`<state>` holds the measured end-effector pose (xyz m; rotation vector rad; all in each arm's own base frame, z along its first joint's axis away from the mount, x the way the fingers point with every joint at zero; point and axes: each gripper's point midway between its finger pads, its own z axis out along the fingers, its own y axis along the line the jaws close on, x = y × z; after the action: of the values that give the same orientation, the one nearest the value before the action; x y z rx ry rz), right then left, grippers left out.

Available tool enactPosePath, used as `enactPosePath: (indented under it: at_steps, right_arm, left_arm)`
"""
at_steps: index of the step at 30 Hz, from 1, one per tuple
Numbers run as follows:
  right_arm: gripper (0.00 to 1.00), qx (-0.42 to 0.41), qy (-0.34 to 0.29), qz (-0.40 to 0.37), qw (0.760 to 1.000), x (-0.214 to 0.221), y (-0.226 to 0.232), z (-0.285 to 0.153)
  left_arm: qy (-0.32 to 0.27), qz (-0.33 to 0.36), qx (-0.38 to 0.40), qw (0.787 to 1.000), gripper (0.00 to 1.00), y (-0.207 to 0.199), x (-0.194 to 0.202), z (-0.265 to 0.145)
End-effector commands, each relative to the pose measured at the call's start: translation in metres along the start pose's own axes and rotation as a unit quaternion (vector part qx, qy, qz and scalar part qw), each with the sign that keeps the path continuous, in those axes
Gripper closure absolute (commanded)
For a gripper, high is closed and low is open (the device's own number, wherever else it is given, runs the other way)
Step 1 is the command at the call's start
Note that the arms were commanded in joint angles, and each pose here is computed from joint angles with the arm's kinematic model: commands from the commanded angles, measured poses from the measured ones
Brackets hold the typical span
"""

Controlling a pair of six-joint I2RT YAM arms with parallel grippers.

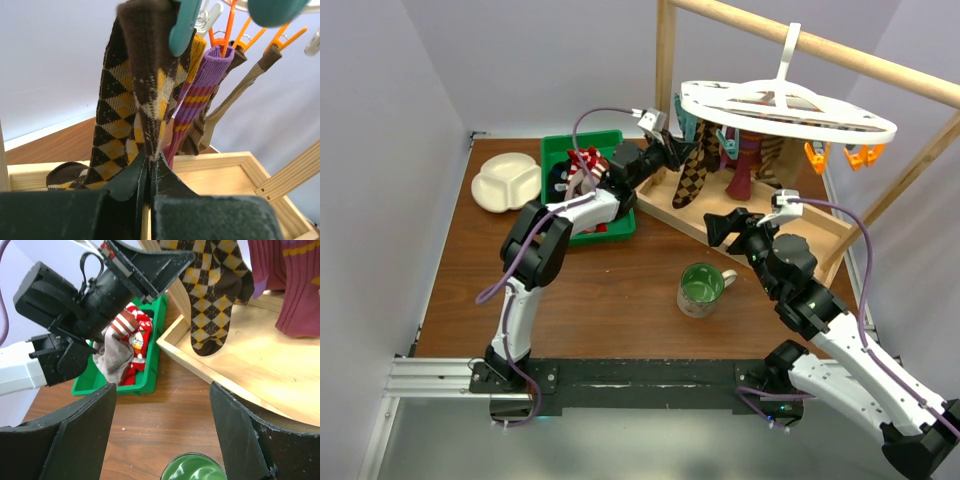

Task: Remove the socks clipped to the hanger
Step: Remove the sock from the hanger.

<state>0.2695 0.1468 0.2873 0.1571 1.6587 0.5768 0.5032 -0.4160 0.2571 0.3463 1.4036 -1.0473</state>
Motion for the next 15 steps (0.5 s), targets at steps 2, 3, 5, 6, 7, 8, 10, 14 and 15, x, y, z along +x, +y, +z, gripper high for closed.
enactPosePath:
  at_steps: [2, 3, 5, 6, 7, 8, 10, 14, 15]
  right_arm:
    - [0.21, -0.019, -0.015, -0.001, 1.000, -0.013, 0.011, 0.000]
    - [0.21, -0.021, -0.015, 0.000, 1.000, -0.013, 0.012, 0.001]
    - [0.21, -0.027, -0.011, -0.001, 1.000, -0.013, 0.016, 0.003]
    - [0.21, -0.028, -0.012, -0.001, 1.000, -0.015, 0.017, 0.003]
    - [0.21, -0.029, -0.011, -0.001, 1.000, -0.015, 0.018, 0.005]
    - [0.21, -0.033, -0.012, -0.001, 0.999, -0.017, 0.020, 0.004]
    - [0.21, -0.035, -0.013, -0.001, 0.999, -0.019, 0.022, 0.005]
    - [0.21, -0.046, -0.013, 0.000, 0.999, -0.023, 0.028, 0.005]
    - [0.21, -0.050, -0.013, 0.000, 0.999, -0.024, 0.030, 0.005]
  left_arm:
    - [-0.073, 0.026, 0.018, 0.997, 1.00, -0.027, -0.062, -0.009]
    - [-0.074, 0.031, 0.014, 0.997, 1.00, -0.027, -0.064, -0.013]
    - [-0.083, 0.039, 0.011, 0.996, 1.00, -0.035, -0.079, -0.028]
    - [-0.086, 0.045, 0.011, 0.995, 1.00, -0.039, -0.083, -0.033]
    - [-0.090, 0.048, 0.007, 0.995, 1.00, -0.043, -0.092, -0.042]
    - [-0.092, 0.052, 0.005, 0.994, 1.00, -0.045, -0.096, -0.047]
    - [-0.097, 0.062, -0.003, 0.993, 1.00, -0.050, -0.108, -0.060]
    - [-0.097, 0.070, -0.017, 0.993, 1.00, -0.057, -0.119, -0.080]
    - [-0.104, 0.074, -0.016, 0.992, 1.00, -0.062, -0.129, -0.086]
